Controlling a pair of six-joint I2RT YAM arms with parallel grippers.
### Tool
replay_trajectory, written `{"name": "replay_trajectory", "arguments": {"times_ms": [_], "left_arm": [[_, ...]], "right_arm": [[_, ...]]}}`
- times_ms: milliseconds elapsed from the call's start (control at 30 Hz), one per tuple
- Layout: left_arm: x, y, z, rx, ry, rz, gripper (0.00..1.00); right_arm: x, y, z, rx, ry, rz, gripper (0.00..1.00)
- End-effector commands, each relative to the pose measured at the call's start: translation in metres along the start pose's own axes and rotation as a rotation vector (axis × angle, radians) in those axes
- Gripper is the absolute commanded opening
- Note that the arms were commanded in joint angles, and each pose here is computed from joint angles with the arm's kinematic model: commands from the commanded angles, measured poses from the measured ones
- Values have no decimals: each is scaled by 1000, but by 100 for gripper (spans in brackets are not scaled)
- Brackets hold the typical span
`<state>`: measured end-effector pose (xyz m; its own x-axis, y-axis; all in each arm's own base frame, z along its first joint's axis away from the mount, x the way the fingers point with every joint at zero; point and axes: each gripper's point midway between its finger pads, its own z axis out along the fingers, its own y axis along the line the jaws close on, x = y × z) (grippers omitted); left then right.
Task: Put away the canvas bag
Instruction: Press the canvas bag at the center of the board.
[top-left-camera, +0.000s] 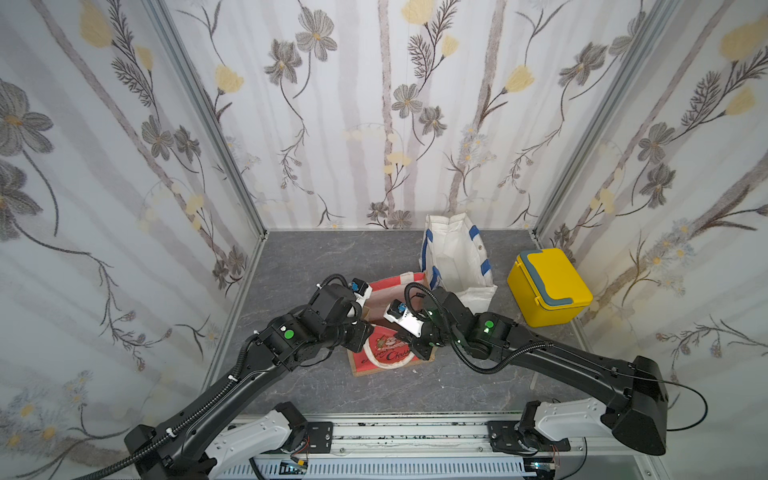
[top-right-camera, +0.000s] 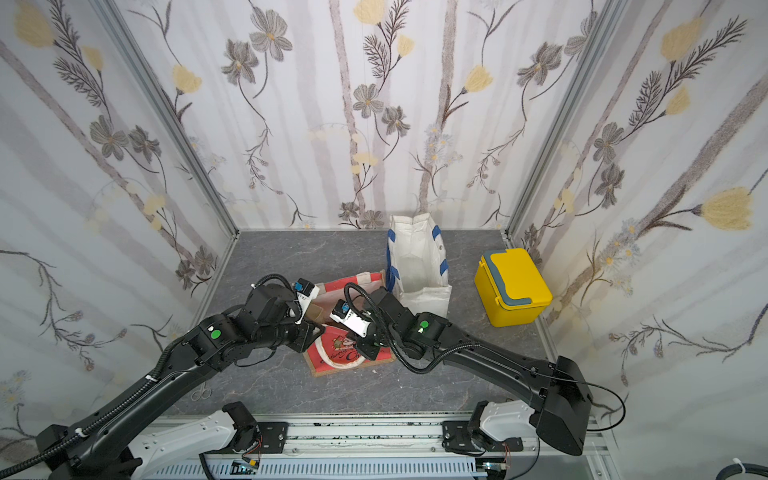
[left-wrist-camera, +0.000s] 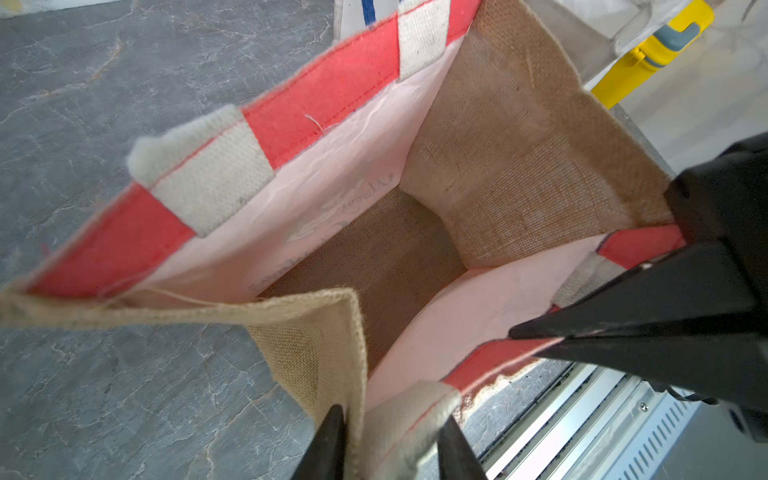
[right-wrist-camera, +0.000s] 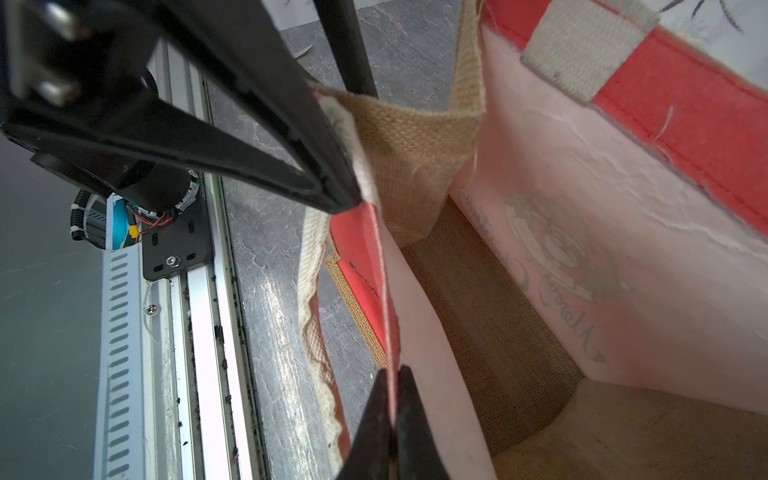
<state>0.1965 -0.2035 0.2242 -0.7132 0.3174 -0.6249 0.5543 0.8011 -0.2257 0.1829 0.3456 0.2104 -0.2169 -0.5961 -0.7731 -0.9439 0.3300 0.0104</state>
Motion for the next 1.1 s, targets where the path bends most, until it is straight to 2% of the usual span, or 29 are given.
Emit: {"name": "replay_trajectory", "arguments": {"times_ms": [0,67,167,267,400,500,600,800,967,1067], "left_arm": [[-3,0,0,-10,4,48,30],[-3,0,-1,-7,2,79,22],[-4,1,1,-16,-6,122,8],[-1,-3,7,13,-15,152,2],[-4,-7,8,41,-50,180,0],[-6,-11,5,67,-104,209,0],[-6,-14,4,88,-116,216,0],[-10,-19,-7,114,-162,223,0],[-10,-17,-10,105,-169,214,0],[-7,-16,-9,99,-160,211,0]], "right_arm": [[-3,3,-4,-29,-21,-17,7],[-6,2,-6,-27,-33,-22,10],[-12,1,-9,-17,-63,-31,22],[-25,0,-14,-3,-121,-71,52],[-46,1,-23,15,-230,-197,67],[-55,2,-18,8,-242,-307,68],[-56,4,-4,-37,-188,-384,67],[-62,5,15,-75,-155,-461,67],[-62,4,23,-120,-143,-480,58],[-58,-2,30,-104,-131,-487,58]]}}
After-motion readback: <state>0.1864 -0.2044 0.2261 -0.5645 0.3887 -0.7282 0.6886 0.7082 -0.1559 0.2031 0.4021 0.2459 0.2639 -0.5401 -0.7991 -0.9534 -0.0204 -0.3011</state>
